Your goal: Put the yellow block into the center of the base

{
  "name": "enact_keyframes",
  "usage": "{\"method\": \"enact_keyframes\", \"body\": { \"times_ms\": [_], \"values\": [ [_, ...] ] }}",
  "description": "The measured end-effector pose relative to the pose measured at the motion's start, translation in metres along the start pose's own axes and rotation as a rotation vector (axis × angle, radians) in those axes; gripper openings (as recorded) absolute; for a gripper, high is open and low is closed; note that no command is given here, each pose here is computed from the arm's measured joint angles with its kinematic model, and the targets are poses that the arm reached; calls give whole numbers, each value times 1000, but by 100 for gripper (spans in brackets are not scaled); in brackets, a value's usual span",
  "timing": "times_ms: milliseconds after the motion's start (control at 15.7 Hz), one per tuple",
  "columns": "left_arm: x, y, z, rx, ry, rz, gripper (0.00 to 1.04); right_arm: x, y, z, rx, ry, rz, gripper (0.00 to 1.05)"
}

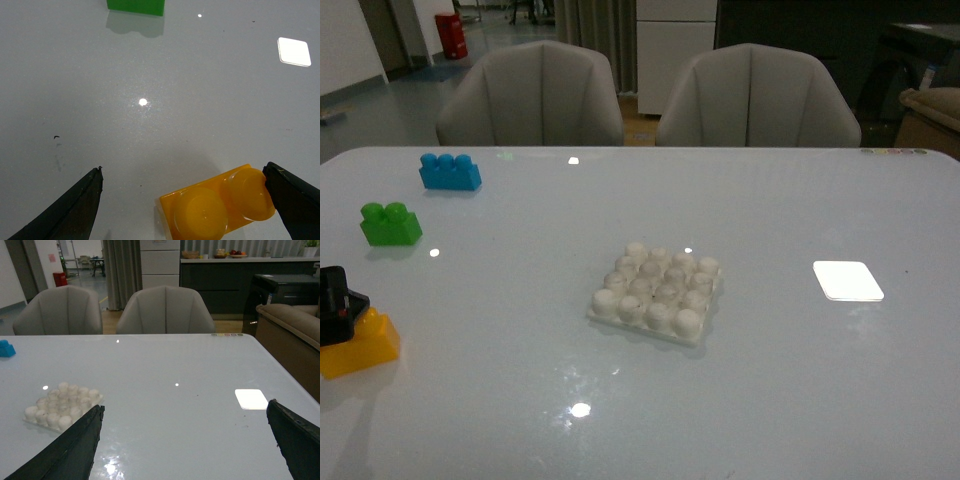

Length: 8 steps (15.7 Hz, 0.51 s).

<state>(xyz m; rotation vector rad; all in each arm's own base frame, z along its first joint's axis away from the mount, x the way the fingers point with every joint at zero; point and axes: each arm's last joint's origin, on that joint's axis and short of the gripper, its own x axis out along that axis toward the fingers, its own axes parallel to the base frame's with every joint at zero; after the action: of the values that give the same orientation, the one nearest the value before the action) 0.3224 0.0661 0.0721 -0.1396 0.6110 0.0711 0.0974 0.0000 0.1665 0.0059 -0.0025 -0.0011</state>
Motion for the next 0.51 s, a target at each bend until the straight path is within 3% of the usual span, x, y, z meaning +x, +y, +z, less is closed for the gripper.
{"method": "enact_keyframes", "body": {
  "times_ms": [509],
  "values": [
    [8, -4, -4, -40, -20, -2, 98, 0, 0, 0, 0, 0, 0, 98]
  ]
}}
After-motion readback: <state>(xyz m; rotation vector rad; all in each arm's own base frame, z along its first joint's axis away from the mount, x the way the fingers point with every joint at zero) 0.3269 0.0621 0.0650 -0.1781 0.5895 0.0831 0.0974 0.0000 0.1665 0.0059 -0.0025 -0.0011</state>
